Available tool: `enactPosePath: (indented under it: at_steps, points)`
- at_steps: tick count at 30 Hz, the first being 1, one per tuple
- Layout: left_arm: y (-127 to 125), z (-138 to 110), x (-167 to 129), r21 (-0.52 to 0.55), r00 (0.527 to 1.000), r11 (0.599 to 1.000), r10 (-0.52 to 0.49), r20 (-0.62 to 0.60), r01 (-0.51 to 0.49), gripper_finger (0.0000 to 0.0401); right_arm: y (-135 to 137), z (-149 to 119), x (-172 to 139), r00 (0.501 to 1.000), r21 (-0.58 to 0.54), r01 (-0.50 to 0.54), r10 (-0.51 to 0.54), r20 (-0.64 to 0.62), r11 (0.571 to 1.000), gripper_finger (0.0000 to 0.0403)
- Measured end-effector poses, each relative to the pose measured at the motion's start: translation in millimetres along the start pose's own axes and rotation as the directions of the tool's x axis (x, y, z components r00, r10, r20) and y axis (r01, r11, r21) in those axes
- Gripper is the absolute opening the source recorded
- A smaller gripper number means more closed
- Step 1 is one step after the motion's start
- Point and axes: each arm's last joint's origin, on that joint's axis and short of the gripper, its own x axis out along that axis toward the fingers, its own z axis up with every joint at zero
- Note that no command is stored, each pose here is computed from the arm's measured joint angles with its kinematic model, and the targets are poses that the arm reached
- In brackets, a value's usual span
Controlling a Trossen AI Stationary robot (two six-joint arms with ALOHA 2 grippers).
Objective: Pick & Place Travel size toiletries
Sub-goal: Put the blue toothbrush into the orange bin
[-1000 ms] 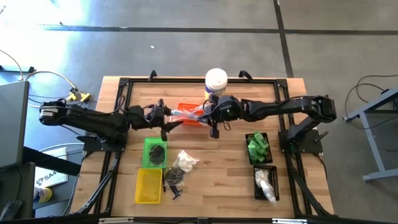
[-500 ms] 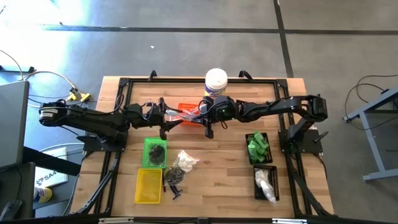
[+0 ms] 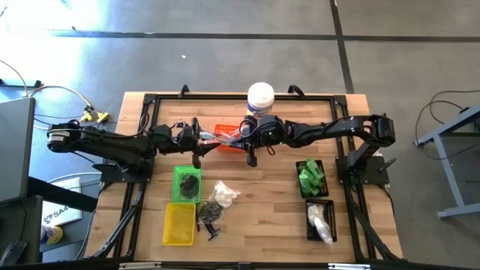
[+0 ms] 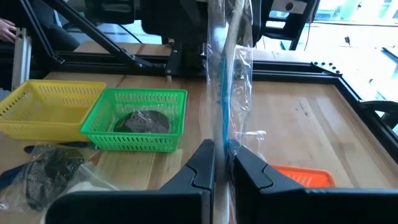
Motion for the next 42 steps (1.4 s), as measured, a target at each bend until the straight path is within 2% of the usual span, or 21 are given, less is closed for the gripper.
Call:
enactPosePath:
  at_steps: [5,15,22,27,32,34,38,42]
  points:
    - [0.1,5.3,-0.1,-0.001,0.998,1.000,0.016,0.056,-0.016,0.0100,-0.2,1.0,0.0,1.000,-0.002,0.004,-0.004,0.010,1.000,0.0015]
    - [0.2,5.0,-0.1,-0.002,0.998,1.000,0.020,0.054,-0.020,0.0052,-0.2,2.2,0.0,1.000,-0.003,0.003,-0.003,0.022,1.000,0.0015]
    - [0.4,3.6,-0.1,-0.017,0.999,1.000,0.021,0.039,-0.020,0.0044,0.5,1.8,0.0,1.000,0.005,-0.006,0.006,0.019,1.000,0.0015]
    - [0.2,3.5,0.0,-0.035,0.999,0.999,0.016,0.036,-0.015,0.0043,1.4,1.9,-0.1,0.998,0.023,-0.051,0.051,0.022,0.998,0.0022]
    - [0.5,0.6,0.0,-0.032,1.000,0.999,0.020,0.006,-0.020,0.0042,0.6,1.4,-0.1,1.000,0.015,-0.014,0.014,0.014,1.000,0.0072]
    - [0.6,0.1,0.0,-0.021,1.000,1.000,0.020,0.001,-0.020,0.0042,0.5,1.3,-0.1,1.000,-0.021,-0.013,0.013,0.013,1.000,0.0099]
    - [0.7,-1.0,0.0,-0.007,1.000,1.000,0.021,-0.010,-0.022,0.0041,0.5,5.2,-3.5,1.000,-0.067,-0.004,0.005,0.025,0.998,0.0162]
    - [0.8,-1.5,0.0,0.014,1.000,1.000,0.022,-0.015,-0.022,0.0030,-0.8,9.2,-9.8,0.998,-0.066,0.068,-0.068,0.011,0.996,0.0231]
